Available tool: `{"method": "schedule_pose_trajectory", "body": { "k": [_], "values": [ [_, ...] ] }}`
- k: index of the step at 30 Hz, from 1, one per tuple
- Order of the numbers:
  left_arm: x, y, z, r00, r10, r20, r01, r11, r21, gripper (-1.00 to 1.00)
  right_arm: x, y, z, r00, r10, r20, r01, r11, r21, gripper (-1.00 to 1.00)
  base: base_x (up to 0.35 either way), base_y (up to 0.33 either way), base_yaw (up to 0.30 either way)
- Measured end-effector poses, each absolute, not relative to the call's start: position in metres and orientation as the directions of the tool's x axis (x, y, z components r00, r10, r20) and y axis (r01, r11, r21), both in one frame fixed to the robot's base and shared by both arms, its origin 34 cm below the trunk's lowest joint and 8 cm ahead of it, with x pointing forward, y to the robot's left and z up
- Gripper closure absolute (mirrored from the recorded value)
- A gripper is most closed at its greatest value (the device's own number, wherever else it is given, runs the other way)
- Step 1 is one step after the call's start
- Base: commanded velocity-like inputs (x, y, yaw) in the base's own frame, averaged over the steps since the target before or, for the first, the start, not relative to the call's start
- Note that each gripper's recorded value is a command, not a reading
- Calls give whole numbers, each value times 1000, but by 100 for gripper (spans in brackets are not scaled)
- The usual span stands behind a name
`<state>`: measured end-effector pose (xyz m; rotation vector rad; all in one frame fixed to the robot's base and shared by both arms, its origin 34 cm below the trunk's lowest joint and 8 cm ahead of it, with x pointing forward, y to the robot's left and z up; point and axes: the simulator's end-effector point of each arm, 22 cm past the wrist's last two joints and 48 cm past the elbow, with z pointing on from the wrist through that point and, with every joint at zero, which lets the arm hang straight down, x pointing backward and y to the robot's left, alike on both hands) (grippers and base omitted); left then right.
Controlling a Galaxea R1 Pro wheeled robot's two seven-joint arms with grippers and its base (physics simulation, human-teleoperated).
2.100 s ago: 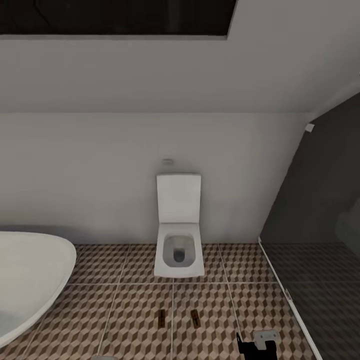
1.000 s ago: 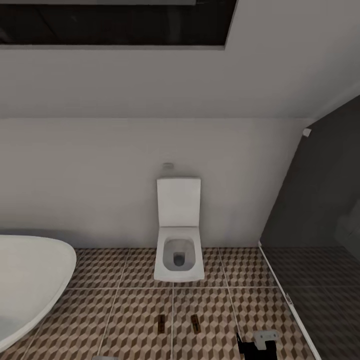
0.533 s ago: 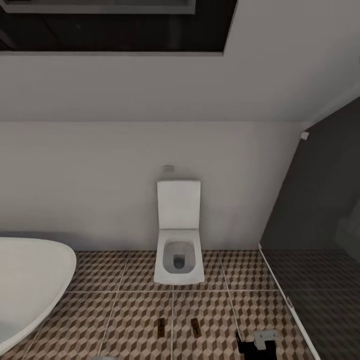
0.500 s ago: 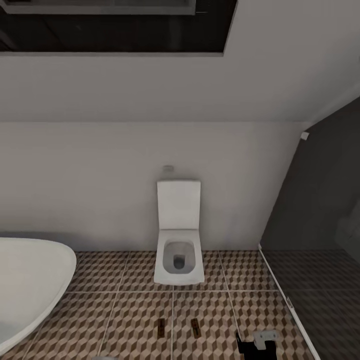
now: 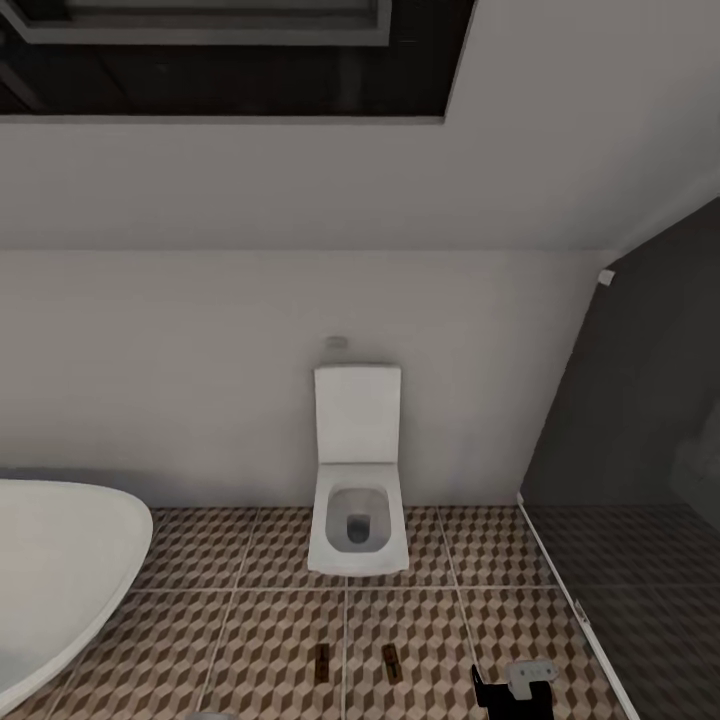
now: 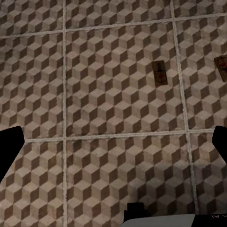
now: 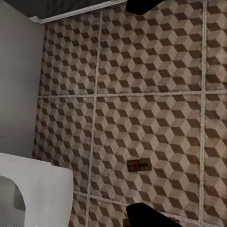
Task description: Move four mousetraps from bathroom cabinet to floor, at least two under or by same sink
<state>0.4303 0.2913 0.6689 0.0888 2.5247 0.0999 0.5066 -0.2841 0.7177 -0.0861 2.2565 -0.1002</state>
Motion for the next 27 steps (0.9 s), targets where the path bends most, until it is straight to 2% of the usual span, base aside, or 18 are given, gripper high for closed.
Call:
{"method": "schedule_pose_trajectory", "body": {
  "k": [13, 19, 27],
  "values": [
    [420, 285, 664, -830, 82, -552, 41, 995, 87, -100, 505, -290, 716, -644, -101, -759, -26, 994, -111, -100, 0, 0, 0],
    [398, 329, 659, -857, 99, -505, 27, 989, 148, -100, 494, -306, 712, -658, -112, -745, -22, 991, -130, -100, 0, 0, 0],
    [369, 349, 653, -878, 90, -470, 10, 985, 170, -100, 438, -314, 689, -711, -121, -692, -33, 990, -138, -100, 0, 0, 0]
  ]
}}
